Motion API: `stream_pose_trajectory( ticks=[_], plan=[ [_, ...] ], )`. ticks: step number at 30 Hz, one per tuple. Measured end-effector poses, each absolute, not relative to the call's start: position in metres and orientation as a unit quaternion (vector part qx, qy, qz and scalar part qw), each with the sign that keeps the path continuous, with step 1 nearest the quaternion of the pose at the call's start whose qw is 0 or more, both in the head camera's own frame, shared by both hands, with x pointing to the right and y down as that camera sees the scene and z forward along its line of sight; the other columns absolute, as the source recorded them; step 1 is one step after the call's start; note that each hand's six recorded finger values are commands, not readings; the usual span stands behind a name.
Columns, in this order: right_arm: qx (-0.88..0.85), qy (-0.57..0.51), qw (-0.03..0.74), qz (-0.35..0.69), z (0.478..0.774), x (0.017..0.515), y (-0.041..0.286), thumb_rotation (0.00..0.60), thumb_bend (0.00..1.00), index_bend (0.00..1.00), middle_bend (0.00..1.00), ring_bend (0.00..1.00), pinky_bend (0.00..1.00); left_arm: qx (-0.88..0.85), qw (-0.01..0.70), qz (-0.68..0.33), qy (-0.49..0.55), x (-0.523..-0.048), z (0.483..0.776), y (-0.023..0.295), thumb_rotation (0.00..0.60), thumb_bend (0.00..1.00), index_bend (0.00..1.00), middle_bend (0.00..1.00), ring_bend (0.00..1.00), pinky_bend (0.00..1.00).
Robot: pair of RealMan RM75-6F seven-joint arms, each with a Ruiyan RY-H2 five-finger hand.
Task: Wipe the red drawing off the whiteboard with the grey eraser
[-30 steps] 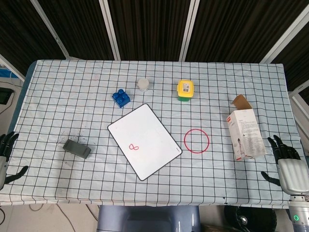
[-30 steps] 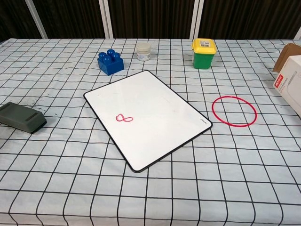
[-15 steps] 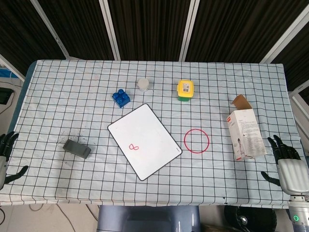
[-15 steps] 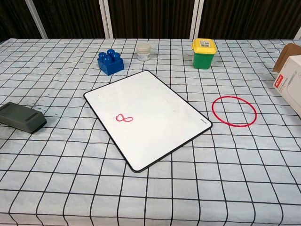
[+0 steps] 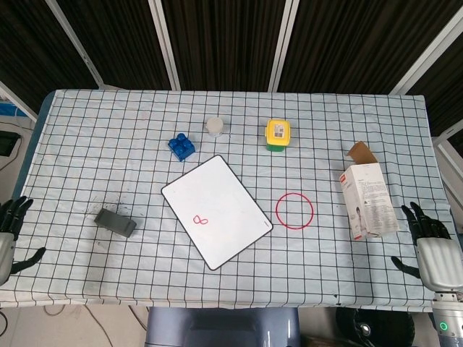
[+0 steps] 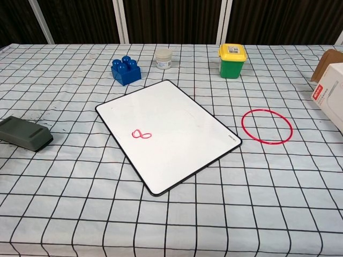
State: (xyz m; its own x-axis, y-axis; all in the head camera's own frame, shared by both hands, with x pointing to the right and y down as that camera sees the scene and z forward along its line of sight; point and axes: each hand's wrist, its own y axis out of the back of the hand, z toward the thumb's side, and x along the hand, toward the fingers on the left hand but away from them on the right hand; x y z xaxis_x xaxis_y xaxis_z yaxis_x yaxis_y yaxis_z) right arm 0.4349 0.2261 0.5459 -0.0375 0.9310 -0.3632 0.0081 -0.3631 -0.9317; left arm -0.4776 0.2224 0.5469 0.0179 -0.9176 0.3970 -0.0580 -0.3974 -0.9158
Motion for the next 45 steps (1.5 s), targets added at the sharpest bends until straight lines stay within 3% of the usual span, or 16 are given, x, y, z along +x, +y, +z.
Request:
stream_pose_trajectory(
  ticks=[9, 25, 39, 45],
  plan=[
    [-0.575, -0.408, 0.387, 0.594, 0.547, 0.435, 0.227, 0.6, 0.03, 0.08, 0.07, 0.19, 0.21, -0.645, 0.394, -0.554, 0.35, -0.444, 0.561, 0.202, 0.6, 0.11, 0.0, 0.03, 0.0, 0.01],
    [-0.574, -0.406, 0.386, 0.597, 0.548, 0.435, 0.226, 0.6, 0.03, 0.08, 0.07, 0.19, 0.21, -0.711, 0.361, -0.578, 0.177, -0.383, 0.627, 0.16, 0.6, 0.1, 0.0, 0.11, 0.0, 0.01],
    [-0.574, -0.404, 0.384, 0.6, 0.549, 0.434, 0.227, 0.6, 0.03, 0.08, 0.07, 0.19, 0.21, -0.72, 0.342, -0.595, 0.099, -0.36, 0.654, 0.137, 0.6, 0.12, 0.09, 0.18, 0.0, 0.01],
    [-0.573, -0.405, 0.382, 0.601, 0.549, 0.435, 0.226, 0.6, 0.03, 0.08, 0.07, 0.19, 0.21, -0.715, 0.337, -0.606, 0.086, -0.361, 0.667, 0.135, 0.6, 0.14, 0.16, 0.22, 0.0, 0.01]
  ],
)
